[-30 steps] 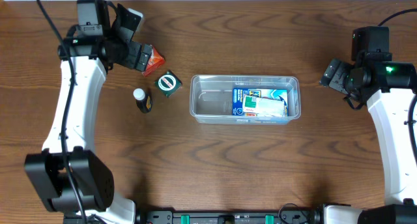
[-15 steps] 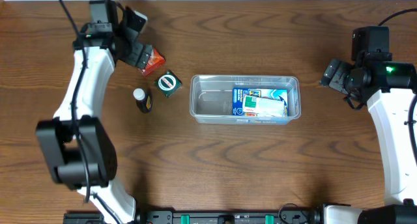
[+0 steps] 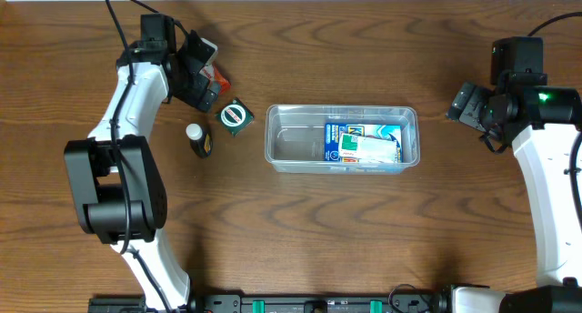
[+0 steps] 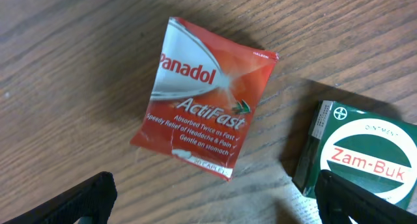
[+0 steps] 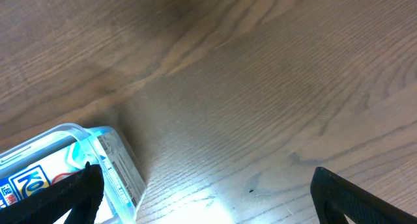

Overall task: Pack container
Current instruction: 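Close the left gripper on the red Panadol ActiFast packet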

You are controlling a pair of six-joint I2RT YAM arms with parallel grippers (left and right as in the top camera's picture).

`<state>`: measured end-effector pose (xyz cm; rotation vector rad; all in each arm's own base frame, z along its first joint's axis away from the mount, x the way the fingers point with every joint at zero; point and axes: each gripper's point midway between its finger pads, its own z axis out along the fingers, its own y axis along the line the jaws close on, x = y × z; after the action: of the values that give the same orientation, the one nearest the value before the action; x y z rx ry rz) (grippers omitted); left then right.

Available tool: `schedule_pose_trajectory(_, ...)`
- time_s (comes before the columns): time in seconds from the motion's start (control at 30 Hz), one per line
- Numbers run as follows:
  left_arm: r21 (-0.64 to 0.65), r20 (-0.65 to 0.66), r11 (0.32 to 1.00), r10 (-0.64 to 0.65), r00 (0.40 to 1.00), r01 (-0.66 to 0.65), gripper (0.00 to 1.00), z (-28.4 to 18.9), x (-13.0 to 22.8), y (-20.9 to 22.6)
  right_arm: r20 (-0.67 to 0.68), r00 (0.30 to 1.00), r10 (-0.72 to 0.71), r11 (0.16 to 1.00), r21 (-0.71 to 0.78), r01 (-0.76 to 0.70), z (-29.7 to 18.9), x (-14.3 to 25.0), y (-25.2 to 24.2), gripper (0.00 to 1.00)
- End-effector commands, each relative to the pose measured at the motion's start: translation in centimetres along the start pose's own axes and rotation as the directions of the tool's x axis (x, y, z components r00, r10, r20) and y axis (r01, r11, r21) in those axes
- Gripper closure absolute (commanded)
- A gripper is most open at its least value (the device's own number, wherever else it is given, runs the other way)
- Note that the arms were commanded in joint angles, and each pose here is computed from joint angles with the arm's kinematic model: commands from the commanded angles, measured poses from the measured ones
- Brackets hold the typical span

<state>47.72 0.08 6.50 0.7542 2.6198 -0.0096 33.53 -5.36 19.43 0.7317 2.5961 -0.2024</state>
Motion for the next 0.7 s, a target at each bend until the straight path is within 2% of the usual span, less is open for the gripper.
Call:
schedule_pose_trajectory(0.0,0.013,0.008,1.0,0.026,1.0,-0.026,0.02,1.2,-0.2,0.2,0.019,1.0,0.013,1.0,0.001,-0.013,-0.5,-0.5,-0.3,0.01)
schedule_pose_trajectory(0.67,-0.022,0.053,0.997,0.077,0.996,-0.076,0.02,4.3,-1.1,1.3,0.019,1.0,0.013,1.0,0.001,-0.013,-0.5,-0.5,-0.3,0.01)
